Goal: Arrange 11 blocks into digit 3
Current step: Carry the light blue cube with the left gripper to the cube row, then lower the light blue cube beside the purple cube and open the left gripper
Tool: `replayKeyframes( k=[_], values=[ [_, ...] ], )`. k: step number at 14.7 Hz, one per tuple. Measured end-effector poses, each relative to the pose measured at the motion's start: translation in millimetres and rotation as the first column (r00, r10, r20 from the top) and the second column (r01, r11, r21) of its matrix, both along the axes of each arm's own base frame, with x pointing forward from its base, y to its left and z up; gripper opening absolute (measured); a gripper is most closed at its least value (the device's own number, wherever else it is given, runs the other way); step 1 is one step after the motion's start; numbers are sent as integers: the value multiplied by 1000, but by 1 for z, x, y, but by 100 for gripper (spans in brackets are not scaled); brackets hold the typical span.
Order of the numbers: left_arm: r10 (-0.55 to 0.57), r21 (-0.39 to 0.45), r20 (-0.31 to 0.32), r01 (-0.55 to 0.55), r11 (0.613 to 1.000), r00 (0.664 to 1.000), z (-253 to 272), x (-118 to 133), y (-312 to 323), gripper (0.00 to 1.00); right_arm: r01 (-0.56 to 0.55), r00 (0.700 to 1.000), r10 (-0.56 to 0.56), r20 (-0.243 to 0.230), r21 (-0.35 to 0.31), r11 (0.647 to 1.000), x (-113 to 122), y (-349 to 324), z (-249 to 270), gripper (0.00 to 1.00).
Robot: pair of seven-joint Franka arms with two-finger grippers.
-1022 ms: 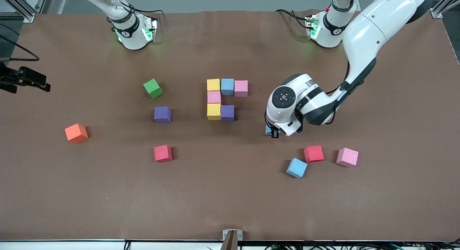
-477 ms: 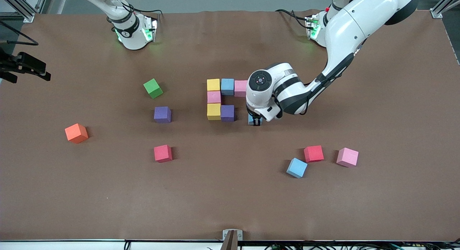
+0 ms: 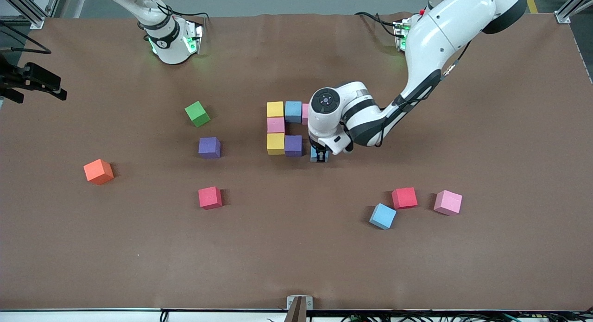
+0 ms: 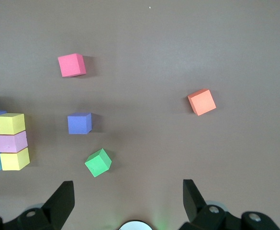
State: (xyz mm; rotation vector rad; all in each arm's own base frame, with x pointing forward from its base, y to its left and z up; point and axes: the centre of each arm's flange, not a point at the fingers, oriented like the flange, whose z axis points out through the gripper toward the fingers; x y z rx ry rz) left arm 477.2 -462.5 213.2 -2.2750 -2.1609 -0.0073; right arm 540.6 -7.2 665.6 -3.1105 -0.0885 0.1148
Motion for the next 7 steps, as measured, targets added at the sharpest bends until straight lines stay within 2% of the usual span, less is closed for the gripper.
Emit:
replayKeyframes(
  k=[7],
  values=[
    [14, -3, -1, -14, 1000, 1000, -4, -8, -13, 55, -14, 1000, 14, -4, 0, 1000, -1, 8, -4, 100]
  ],
)
